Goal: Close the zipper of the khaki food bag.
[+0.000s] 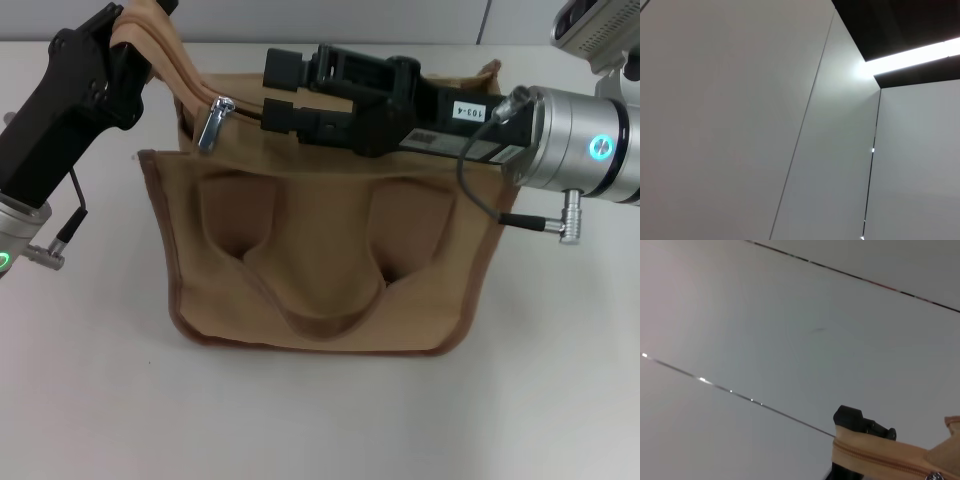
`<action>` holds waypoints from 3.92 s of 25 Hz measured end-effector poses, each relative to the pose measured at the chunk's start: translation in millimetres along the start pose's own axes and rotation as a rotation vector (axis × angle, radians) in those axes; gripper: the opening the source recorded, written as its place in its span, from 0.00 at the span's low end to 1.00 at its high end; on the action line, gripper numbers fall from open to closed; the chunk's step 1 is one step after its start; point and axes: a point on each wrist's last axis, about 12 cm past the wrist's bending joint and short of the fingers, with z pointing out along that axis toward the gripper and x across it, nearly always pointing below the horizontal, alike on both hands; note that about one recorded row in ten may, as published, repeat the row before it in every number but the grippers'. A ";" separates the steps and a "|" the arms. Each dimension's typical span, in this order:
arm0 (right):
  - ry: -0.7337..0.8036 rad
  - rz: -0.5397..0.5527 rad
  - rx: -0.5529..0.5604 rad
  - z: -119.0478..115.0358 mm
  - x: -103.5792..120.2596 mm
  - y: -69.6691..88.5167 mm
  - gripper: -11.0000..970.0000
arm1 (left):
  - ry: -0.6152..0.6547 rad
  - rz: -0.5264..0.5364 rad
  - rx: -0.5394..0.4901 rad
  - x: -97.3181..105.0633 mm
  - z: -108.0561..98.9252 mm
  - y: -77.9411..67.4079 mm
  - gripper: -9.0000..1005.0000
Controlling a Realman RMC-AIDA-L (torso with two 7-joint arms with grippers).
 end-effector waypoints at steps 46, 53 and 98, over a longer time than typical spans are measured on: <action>0.062 -0.331 0.027 9.1 12.1 -9.4 0.82 | 0.056 0.020 0.177 3.5 35.2 -3.1 0.02; 0.052 -0.331 0.037 7.7 11.8 -10.6 0.82 | 0.053 0.022 0.176 3.1 35.3 -2.9 0.02; -0.134 -0.308 0.216 -73.9 34.1 -23.8 0.02 | -0.006 0.131 -0.187 -10.3 -36.5 10.0 0.02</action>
